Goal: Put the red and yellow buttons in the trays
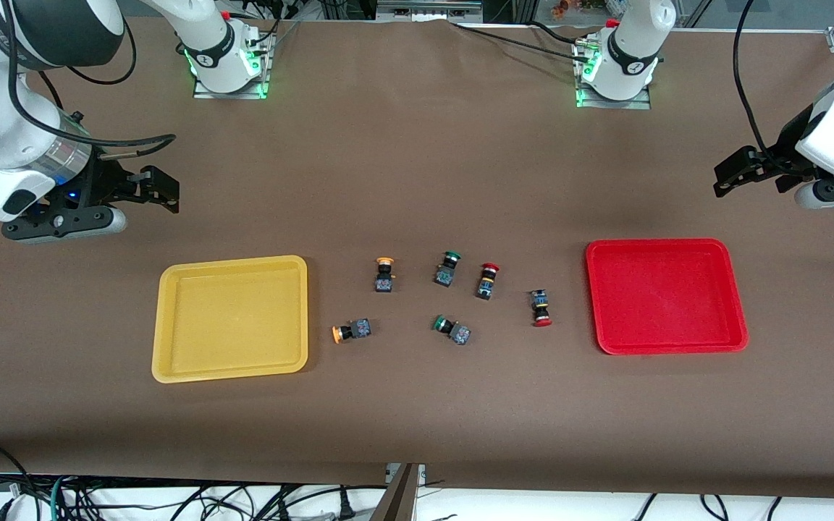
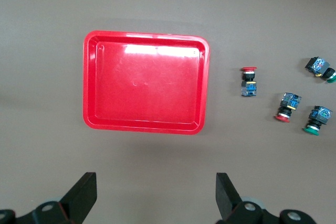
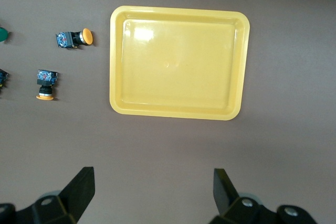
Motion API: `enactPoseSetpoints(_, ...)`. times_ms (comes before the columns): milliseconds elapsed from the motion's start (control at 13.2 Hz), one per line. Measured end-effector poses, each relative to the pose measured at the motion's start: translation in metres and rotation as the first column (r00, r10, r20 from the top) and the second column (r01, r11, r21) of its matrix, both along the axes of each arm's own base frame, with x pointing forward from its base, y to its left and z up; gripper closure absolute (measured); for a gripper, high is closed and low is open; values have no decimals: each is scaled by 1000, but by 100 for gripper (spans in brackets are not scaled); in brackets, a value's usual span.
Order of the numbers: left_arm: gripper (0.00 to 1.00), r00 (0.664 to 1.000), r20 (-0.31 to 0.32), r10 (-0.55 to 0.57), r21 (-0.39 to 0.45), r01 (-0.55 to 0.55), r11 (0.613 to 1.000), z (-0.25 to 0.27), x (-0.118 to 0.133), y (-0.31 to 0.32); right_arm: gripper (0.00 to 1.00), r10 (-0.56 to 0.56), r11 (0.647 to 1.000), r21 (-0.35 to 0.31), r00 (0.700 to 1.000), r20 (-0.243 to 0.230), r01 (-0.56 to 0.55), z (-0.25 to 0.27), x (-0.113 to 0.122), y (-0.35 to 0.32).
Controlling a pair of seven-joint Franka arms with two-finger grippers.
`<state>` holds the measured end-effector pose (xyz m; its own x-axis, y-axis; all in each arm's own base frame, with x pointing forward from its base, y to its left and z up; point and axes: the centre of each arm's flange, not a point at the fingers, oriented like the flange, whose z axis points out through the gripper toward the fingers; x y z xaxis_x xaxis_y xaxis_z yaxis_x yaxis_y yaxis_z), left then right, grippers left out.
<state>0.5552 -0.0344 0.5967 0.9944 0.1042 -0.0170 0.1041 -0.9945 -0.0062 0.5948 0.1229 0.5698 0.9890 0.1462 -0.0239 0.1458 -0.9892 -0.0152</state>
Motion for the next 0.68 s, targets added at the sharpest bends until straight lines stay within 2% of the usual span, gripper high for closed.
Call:
enactPoseSetpoints(530,0,1000,-1,2,0,-2,1000,0,0,1,0,3,1000,0,1000,0,-3,-1,1,2)
enactPoseSetpoints(682,0,1000,-3,1,0,-1,1000,-2,1,1,0,6,1000,3,1000,13,-6,5,0,3)
